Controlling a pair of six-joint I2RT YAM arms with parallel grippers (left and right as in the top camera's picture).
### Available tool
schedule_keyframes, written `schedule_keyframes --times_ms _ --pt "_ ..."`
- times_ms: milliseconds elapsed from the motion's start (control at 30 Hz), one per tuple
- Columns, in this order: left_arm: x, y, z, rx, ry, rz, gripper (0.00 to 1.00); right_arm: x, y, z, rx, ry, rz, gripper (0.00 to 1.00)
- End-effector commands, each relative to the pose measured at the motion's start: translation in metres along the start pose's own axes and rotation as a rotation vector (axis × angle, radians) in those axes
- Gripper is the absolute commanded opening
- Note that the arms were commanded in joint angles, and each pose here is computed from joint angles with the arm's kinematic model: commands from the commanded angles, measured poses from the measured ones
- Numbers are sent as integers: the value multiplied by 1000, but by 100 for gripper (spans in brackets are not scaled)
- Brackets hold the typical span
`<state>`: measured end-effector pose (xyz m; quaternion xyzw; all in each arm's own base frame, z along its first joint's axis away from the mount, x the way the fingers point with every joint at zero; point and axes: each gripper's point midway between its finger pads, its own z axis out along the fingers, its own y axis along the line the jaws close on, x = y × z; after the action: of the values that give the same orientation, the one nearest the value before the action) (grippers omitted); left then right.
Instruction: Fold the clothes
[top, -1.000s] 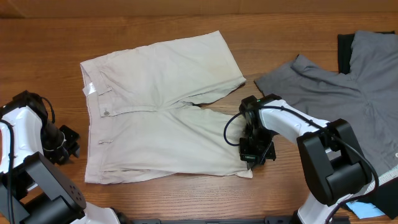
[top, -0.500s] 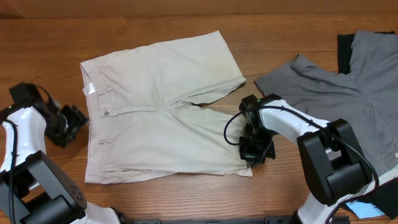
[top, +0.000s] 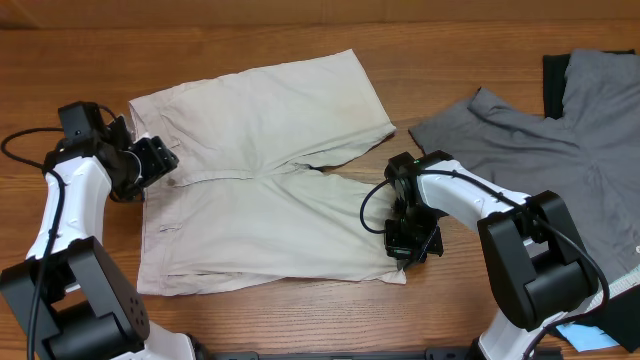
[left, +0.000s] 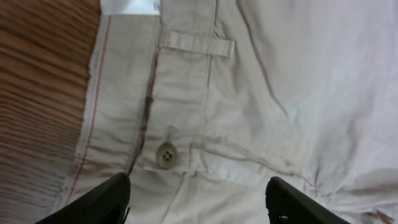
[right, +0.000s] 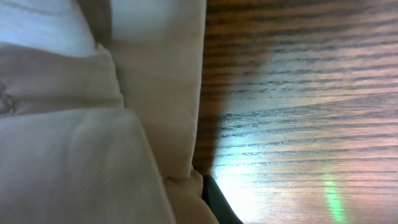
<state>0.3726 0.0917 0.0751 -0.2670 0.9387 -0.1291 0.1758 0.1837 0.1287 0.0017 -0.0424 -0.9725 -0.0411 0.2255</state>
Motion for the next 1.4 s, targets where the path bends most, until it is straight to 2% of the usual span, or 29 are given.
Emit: schedule_keyframes --times_ms 0,300,533,633,667,733,800,1167,1367 --pt "3 10 14 -40 29 -11 73 -1 -5 -1 19 -8 14 6" --pt "18 22 47 -57 124 -38 68 0 -5 -1 21 -4 15 6" --pt "18 17 48 -24 125 -13 45 1 -6 -1 22 -1 16 6" --pt "18 17 48 -24 125 1 41 1 -6 -1 22 -1 16 6" --pt "18 18 48 -29 124 1 41 1 -6 -1 22 -1 16 6" --pt "17 25 49 -66 120 2 50 1 -6 -1 23 1 17 6" --pt "16 31 52 -102 114 4 55 2 -6 -1 24 4 17 6" --pt "15 11 61 -42 109 57 55 3 -7 -1 26 7 18 6" --pt "19 -4 62 14 123 78 51 4 -7 -1 27 9 19 6"
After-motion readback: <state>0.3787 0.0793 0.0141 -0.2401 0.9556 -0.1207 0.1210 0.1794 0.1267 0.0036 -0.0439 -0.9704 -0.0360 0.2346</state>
